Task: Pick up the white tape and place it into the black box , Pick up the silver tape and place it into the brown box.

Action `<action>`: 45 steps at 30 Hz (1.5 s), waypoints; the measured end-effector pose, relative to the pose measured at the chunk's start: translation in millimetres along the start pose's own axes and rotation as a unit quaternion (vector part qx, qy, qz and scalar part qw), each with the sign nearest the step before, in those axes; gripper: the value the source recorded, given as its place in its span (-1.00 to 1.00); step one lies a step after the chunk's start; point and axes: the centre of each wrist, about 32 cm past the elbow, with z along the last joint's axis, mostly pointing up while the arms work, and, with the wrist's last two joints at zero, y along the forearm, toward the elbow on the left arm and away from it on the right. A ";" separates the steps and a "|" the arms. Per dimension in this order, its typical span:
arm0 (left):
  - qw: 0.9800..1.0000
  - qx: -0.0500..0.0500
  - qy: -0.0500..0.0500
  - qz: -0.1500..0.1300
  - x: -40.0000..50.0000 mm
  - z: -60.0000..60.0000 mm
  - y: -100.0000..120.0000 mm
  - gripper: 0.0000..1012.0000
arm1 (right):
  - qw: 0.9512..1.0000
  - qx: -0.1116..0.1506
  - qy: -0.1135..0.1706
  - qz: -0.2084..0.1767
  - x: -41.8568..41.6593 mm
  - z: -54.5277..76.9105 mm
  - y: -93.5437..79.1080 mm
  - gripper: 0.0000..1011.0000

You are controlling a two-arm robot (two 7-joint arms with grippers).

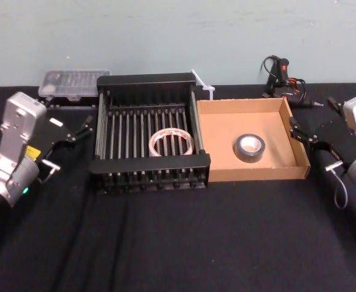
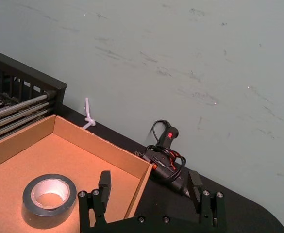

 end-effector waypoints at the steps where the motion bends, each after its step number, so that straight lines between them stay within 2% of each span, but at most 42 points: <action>1: 1.000 0.000 0.000 0.000 0.0 0.0 0.0 0.98 | 1.000 0.000 0.000 0.000 0.0 0.0 0.0 0.98; 45: 1.000 0.000 0.000 0.000 0.0 0.0 0.0 0.98 | 1.000 0.000 0.000 0.000 0.0 0.0 0.0 0.98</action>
